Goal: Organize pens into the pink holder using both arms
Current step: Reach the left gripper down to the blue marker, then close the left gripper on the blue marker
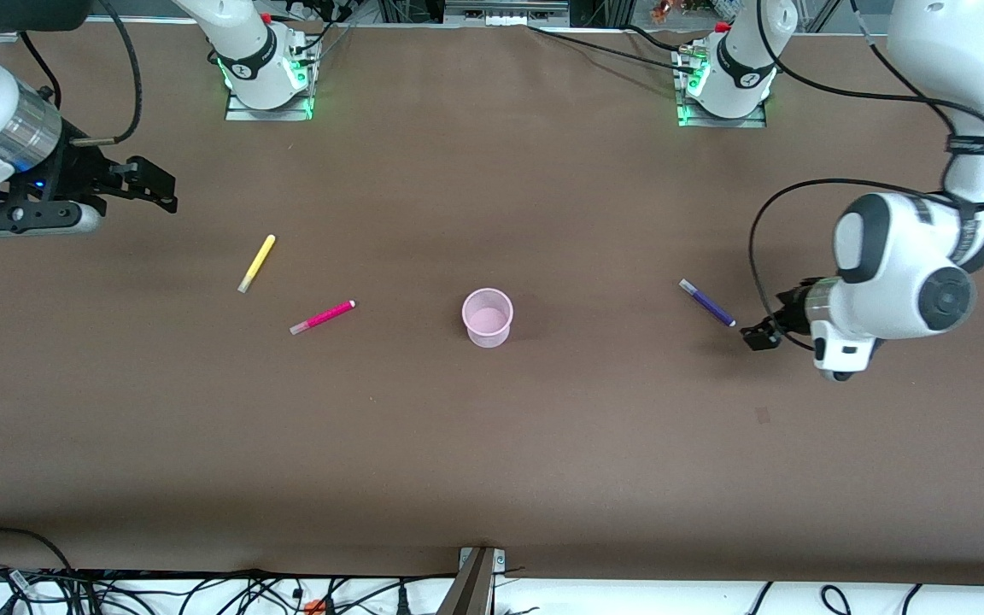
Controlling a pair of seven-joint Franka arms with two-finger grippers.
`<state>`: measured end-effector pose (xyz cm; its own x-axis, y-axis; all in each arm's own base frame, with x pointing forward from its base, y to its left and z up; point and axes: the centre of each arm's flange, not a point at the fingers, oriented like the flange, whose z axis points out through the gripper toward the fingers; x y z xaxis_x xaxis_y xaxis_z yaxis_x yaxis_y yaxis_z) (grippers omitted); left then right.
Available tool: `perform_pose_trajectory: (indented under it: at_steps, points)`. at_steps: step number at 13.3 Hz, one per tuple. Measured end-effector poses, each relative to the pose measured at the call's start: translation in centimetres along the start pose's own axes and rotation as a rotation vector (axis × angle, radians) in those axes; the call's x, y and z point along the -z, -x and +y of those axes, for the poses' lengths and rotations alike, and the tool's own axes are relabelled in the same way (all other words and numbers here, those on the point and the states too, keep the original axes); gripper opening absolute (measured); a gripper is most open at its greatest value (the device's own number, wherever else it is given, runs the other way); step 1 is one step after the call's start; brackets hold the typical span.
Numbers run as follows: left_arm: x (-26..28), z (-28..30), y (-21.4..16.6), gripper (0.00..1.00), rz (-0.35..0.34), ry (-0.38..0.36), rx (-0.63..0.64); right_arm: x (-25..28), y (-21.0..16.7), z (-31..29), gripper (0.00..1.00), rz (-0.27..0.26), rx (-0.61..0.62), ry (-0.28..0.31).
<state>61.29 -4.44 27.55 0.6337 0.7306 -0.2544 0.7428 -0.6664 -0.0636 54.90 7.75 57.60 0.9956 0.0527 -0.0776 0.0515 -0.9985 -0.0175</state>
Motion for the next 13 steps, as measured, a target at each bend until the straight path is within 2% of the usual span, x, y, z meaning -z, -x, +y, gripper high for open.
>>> perform_pose_trajectory:
  at_steps: [3,7,8,10,11,13]
  points:
    - [-5.2,-0.9,1.7,1.0,0.014,0.025,0.07,0.1,0.1,-0.1,1.0,0.002,0.002,0.0]
    - [-8.4,-2.3,2.4,0.98,0.037,0.036,0.085,-0.7,0.1,-0.1,1.0,-0.009,0.002,0.001]
    - [-9.0,-2.4,2.6,0.95,0.037,0.034,0.084,-0.9,0.2,-0.1,1.0,-0.012,0.002,0.002]
    - [-10.0,-2.4,2.9,0.73,0.035,0.028,0.081,-1.0,0.1,-0.1,1.0,-0.011,0.002,0.002]
    - [-10.5,-2.3,2.9,0.66,0.039,0.03,0.079,-1.0,0.1,-0.2,1.0,-0.008,0.003,0.001]
    - [-11.3,-2.0,3.1,0.65,0.041,0.029,0.074,-1.3,0.0,-0.7,1.0,-0.003,0.004,0.002]
